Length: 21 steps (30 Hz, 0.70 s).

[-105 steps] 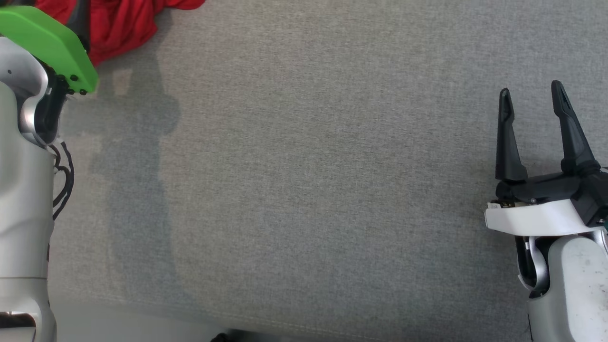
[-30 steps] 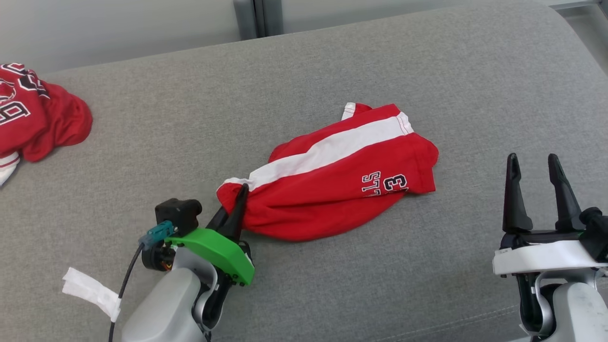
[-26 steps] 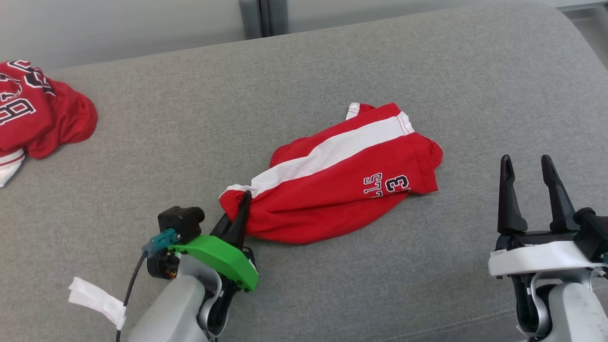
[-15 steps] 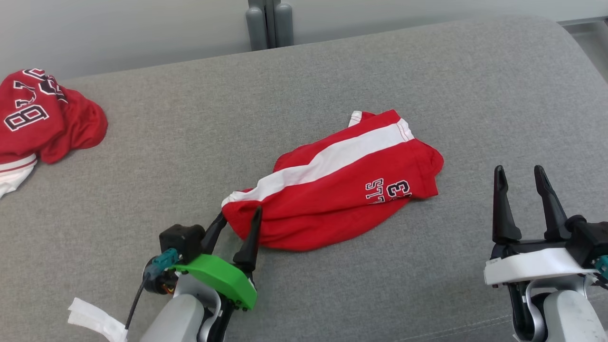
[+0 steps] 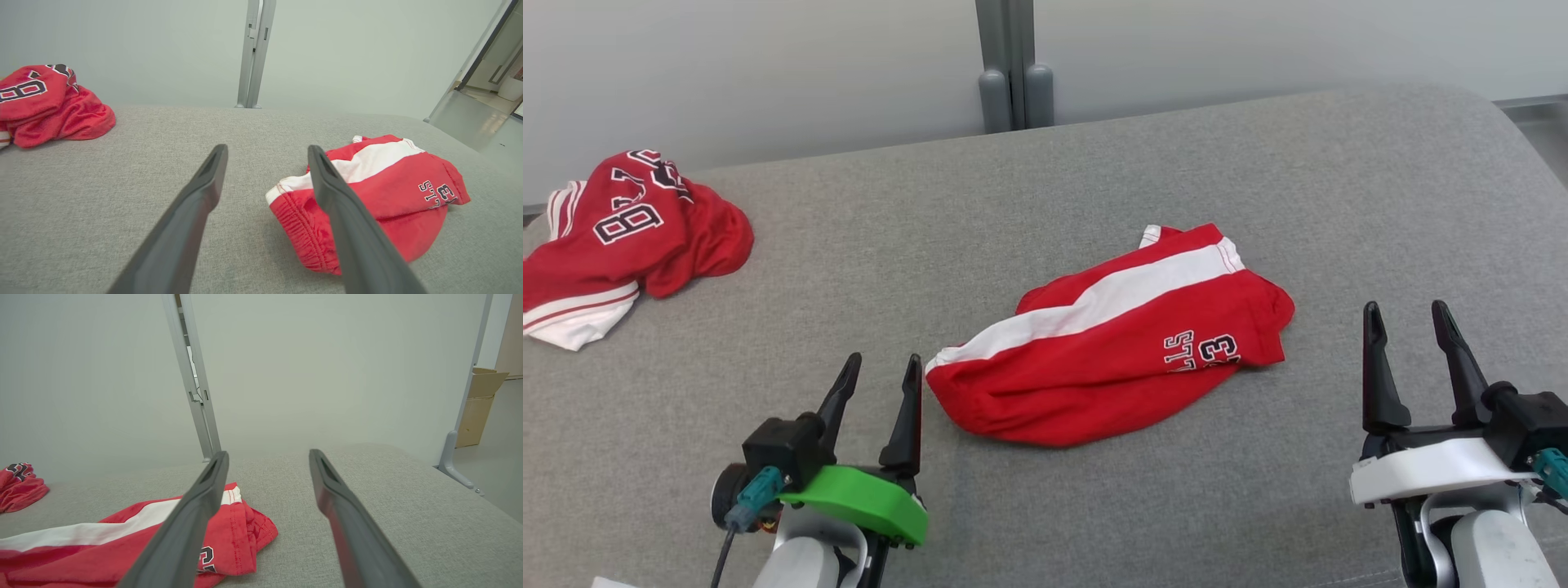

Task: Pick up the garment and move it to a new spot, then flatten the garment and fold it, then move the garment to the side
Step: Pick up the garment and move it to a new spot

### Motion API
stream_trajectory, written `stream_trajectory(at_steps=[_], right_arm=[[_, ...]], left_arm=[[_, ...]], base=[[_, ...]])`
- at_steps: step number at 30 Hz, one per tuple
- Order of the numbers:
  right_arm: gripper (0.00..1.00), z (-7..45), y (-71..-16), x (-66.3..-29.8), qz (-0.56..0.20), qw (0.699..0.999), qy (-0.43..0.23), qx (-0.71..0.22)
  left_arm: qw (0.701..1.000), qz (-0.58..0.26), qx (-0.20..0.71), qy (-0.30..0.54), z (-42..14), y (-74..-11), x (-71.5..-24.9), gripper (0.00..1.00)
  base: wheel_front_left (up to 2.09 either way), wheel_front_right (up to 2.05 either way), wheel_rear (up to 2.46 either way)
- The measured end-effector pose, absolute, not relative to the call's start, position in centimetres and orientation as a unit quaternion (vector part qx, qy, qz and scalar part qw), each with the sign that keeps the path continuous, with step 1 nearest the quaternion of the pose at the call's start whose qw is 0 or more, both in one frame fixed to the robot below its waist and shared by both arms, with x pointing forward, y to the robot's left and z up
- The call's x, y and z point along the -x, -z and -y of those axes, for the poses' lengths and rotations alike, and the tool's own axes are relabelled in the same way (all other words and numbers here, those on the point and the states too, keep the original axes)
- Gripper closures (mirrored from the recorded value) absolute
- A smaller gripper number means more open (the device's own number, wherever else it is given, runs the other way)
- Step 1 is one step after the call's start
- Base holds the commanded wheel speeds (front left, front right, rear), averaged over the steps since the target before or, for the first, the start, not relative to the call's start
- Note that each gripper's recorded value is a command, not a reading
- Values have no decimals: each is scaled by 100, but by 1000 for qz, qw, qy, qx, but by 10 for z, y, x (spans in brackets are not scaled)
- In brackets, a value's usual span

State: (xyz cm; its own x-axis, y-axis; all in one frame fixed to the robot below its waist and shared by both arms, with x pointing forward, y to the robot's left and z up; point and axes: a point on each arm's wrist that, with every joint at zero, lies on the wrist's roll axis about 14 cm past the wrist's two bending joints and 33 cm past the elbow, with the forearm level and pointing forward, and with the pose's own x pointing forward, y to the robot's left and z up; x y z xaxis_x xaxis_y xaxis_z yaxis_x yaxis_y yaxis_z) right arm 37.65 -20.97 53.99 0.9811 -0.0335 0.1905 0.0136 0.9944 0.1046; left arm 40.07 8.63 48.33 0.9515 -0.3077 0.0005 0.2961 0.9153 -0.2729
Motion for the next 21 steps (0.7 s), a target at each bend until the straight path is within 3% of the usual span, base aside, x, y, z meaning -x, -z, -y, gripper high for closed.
stream_trajectory(at_steps=[9,21], right_arm=[[0,197,-544,-377,101,994,-7,-50],[0,173,-514,-376,52,996,-40,-55]], left_arm=[[988,7,116,102,-107,-494,-382,0],[991,0,118,60,-127,-486,-362,0]], base=[[0,0,0],[0,0,0]])
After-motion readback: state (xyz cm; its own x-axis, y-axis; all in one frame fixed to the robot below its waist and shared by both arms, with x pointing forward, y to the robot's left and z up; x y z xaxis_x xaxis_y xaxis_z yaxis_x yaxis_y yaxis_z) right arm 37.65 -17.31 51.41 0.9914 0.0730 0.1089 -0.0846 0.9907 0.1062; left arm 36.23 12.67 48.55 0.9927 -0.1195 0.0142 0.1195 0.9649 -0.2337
